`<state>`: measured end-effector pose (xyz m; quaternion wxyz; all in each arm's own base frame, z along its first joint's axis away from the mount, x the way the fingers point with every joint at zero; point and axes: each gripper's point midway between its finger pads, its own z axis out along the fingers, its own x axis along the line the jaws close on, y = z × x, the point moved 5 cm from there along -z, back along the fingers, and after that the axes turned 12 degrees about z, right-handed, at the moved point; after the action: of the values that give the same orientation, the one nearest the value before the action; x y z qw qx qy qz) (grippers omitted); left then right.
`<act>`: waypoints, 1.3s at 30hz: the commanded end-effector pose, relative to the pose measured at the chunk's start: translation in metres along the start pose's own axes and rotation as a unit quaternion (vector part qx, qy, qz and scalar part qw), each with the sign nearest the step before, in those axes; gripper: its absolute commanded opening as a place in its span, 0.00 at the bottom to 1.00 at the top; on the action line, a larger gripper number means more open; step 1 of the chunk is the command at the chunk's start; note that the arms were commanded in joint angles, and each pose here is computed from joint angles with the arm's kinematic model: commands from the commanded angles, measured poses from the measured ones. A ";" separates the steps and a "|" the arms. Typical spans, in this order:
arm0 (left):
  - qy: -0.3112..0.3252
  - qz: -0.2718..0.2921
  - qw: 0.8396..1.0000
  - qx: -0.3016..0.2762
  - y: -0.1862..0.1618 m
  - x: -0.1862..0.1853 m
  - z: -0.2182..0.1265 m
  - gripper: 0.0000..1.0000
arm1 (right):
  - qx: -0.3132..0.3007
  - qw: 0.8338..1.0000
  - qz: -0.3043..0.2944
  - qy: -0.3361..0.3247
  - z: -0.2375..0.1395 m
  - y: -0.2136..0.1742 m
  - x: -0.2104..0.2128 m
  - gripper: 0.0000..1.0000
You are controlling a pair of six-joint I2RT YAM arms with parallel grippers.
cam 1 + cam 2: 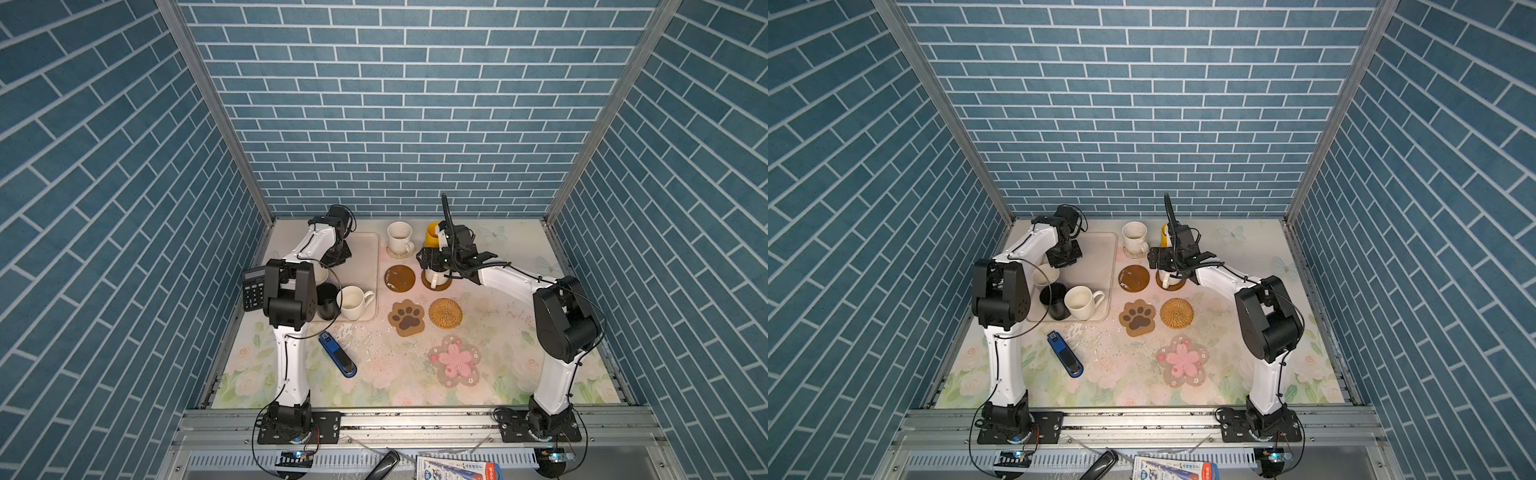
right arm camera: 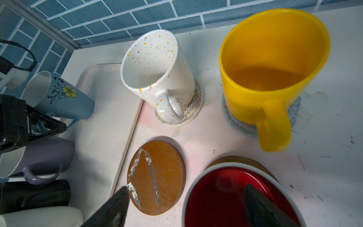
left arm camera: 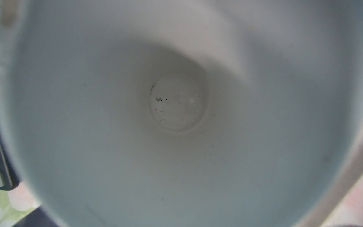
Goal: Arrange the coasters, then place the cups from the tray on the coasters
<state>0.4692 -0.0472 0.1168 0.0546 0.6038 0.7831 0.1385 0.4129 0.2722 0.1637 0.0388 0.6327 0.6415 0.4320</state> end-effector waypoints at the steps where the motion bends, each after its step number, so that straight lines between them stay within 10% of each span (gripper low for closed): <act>1: -0.017 0.007 1.000 -0.002 -0.003 -0.002 -0.005 0.00 | -0.018 1.000 -0.022 0.006 -0.005 0.016 0.011 0.91; 39: -0.175 0.288 0.931 -0.137 -0.085 -0.123 -0.131 0.00 | -0.075 0.996 0.008 -0.038 -0.116 -0.001 -0.027 0.93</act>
<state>0.3859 -0.1933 0.1855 0.1830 0.8065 0.5487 0.1225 0.3567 0.2021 0.2323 0.0999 0.6355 0.6056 0.4684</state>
